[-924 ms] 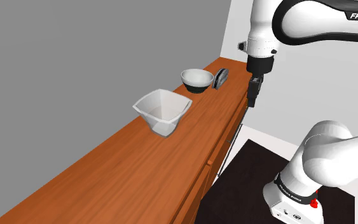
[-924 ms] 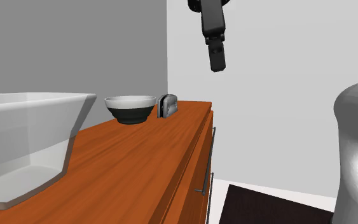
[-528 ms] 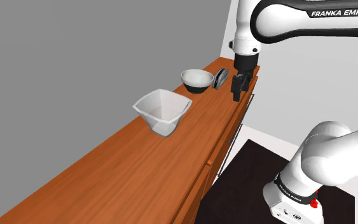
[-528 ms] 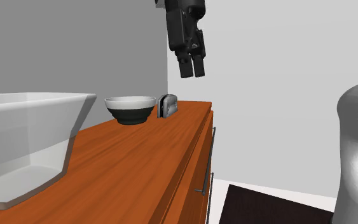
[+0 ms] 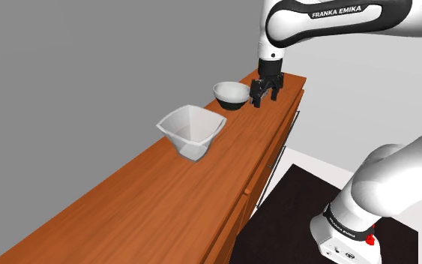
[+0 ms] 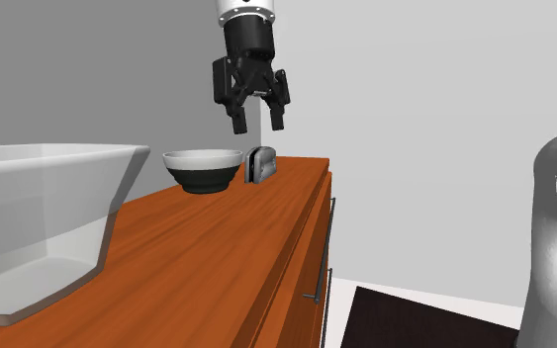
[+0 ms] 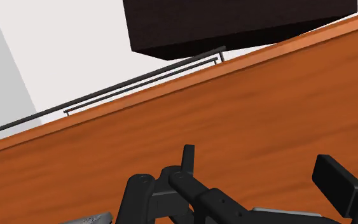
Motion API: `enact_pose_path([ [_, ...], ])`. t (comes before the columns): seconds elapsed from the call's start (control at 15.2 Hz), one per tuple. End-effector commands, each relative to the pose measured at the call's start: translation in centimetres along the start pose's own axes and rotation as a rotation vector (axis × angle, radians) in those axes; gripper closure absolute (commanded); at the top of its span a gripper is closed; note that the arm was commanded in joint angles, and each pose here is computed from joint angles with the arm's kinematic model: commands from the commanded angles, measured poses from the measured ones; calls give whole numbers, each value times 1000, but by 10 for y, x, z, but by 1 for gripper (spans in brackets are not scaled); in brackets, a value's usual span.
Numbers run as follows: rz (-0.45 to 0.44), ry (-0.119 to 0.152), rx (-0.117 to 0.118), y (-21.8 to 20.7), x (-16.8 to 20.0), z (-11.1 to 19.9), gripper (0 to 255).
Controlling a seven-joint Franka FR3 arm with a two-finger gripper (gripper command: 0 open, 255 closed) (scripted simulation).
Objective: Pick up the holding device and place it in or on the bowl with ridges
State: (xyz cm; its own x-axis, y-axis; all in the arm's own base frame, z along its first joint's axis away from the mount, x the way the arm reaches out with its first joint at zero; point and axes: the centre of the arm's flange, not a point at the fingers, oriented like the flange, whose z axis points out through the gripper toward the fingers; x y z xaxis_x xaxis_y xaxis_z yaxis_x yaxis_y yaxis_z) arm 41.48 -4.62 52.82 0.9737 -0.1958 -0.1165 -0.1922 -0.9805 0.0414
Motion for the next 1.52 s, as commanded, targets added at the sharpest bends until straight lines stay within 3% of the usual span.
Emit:
enact_pose_path([
  [0.0,70,6,8,12,26,1,0],
  [0.79,474,39,57,114,143,10,0],
  [1.45,811,67,97,228,205,20,0],
])
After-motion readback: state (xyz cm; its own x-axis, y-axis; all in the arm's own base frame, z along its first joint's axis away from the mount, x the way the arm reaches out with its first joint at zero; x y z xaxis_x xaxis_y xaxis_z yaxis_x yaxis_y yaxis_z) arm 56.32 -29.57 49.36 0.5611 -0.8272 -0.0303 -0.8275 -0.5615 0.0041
